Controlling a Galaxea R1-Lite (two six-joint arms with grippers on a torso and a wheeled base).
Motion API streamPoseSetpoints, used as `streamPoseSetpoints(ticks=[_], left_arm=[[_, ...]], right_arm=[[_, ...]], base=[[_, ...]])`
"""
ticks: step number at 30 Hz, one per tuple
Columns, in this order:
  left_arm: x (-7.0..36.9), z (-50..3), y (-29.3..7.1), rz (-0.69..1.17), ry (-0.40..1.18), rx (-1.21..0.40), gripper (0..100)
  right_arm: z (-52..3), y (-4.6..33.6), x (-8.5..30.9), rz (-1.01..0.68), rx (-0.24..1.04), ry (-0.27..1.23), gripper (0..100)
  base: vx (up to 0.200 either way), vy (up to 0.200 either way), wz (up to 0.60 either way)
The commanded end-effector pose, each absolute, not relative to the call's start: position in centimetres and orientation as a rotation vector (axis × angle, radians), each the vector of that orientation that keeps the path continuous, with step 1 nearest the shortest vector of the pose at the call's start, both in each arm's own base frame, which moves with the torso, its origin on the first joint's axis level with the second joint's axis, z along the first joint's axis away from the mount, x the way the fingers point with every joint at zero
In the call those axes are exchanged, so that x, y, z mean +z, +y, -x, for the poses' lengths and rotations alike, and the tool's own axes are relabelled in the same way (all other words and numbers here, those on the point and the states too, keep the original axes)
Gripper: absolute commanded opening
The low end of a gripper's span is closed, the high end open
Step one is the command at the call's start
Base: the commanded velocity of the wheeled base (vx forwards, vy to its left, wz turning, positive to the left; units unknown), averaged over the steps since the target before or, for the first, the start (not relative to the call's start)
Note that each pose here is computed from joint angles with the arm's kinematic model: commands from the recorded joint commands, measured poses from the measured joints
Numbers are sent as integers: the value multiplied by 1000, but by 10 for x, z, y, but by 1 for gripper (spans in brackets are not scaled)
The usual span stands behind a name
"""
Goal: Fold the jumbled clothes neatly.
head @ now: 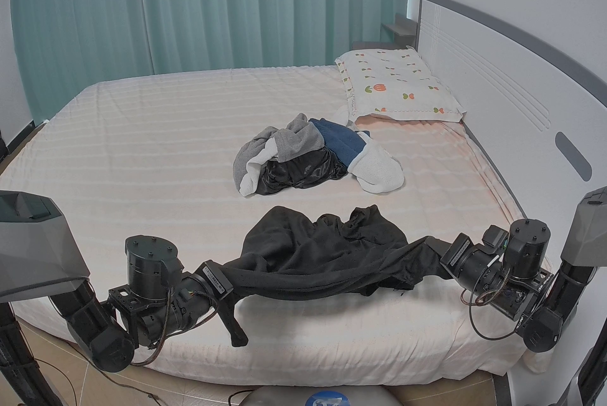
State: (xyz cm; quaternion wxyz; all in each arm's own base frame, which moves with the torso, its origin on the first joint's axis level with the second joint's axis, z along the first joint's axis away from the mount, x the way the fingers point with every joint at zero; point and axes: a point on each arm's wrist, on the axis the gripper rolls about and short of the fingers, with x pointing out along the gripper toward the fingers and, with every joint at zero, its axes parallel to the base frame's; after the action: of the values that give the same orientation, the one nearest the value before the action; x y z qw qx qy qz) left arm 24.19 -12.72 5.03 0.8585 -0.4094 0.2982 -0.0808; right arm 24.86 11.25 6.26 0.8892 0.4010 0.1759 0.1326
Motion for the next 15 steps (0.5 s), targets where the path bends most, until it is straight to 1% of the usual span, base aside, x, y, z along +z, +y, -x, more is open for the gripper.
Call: streamPoseSetpoints(ticks=[1, 5, 8, 10, 15], left_arm=[[54, -244, -122, 874, 607, -157, 0], [66, -243, -114, 893, 562, -156, 0], [66, -228, -107, 896, 580, -143, 0], [69, -223, -105, 934, 579, -136, 0], [72, -222, -101, 969, 567, -123, 0]], right_arm=[[-246, 115, 66, -832, 294, 355, 0], [-244, 117, 72, -832, 304, 333, 0], [-244, 122, 70, -830, 317, 342, 0], [-241, 126, 70, -827, 330, 351, 0], [-240, 133, 71, -819, 307, 324, 0]], base=[[0, 200, 0], [0, 200, 0], [0, 200, 0], [0, 200, 0], [0, 200, 0]])
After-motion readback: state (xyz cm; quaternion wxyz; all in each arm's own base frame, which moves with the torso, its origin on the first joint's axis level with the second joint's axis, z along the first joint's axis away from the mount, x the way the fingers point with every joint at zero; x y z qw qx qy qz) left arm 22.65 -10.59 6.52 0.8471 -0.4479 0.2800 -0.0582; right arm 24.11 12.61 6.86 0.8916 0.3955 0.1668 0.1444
